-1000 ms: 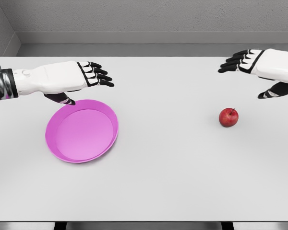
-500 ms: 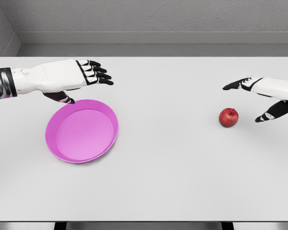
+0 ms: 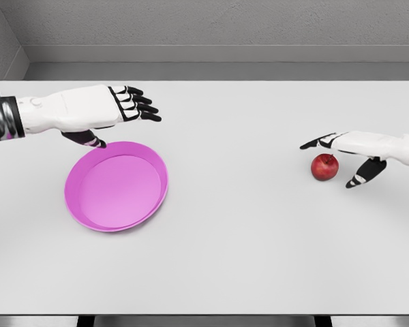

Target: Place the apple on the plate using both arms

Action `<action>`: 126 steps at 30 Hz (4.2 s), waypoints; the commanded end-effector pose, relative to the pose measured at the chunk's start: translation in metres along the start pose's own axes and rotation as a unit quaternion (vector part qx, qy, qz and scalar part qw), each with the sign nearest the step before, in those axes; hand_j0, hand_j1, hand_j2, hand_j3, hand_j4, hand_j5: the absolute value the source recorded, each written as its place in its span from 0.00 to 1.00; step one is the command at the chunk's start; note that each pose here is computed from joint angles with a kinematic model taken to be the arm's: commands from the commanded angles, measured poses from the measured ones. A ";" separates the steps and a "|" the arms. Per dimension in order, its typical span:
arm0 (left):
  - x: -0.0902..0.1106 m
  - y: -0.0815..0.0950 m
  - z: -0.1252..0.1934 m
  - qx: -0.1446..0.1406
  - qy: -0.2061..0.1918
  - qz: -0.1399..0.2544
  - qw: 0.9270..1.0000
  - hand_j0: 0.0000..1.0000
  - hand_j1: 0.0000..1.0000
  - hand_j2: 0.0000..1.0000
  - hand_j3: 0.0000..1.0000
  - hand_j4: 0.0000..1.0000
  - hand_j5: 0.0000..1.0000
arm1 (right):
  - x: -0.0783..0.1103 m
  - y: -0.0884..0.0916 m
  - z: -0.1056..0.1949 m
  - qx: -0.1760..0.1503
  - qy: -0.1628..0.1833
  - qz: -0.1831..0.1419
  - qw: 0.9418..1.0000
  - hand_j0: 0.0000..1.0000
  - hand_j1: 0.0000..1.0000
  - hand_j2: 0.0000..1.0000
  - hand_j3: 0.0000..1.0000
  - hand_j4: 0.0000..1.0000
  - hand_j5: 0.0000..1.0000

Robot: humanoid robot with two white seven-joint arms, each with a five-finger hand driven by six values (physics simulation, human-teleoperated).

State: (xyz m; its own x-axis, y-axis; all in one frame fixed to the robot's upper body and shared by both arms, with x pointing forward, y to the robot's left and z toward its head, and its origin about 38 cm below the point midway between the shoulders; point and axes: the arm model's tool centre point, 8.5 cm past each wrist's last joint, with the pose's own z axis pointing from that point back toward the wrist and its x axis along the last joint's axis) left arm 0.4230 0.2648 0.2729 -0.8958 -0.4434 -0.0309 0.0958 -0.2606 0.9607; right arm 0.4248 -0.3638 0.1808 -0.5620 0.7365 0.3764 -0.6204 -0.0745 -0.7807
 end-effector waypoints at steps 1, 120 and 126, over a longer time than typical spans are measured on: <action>0.000 0.001 0.000 0.002 0.001 0.002 1.000 1.00 1.00 1.00 1.00 1.00 1.00 | 0.000 0.001 -0.006 -0.001 -0.002 -0.007 1.000 1.00 1.00 1.00 1.00 1.00 1.00; 0.028 0.010 -0.158 -0.022 -0.099 0.011 0.995 1.00 1.00 1.00 1.00 1.00 1.00 | 0.005 -0.073 0.009 -0.151 -0.059 0.019 0.987 1.00 1.00 1.00 1.00 1.00 1.00; 0.024 0.004 -0.182 -0.033 -0.089 0.013 0.995 1.00 1.00 1.00 1.00 1.00 1.00 | 0.005 -0.072 0.008 -0.150 -0.059 0.018 0.987 1.00 1.00 1.00 1.00 1.00 1.00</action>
State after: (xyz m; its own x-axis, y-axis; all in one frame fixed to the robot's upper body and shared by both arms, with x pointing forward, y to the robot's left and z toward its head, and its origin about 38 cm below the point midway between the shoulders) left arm 0.4778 0.1030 0.2291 -0.9570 -0.2875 0.0383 0.1325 -0.3157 0.9396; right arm 0.4621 -0.3596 0.2435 -0.6545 0.6531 0.3809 -0.4164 0.1091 -0.9026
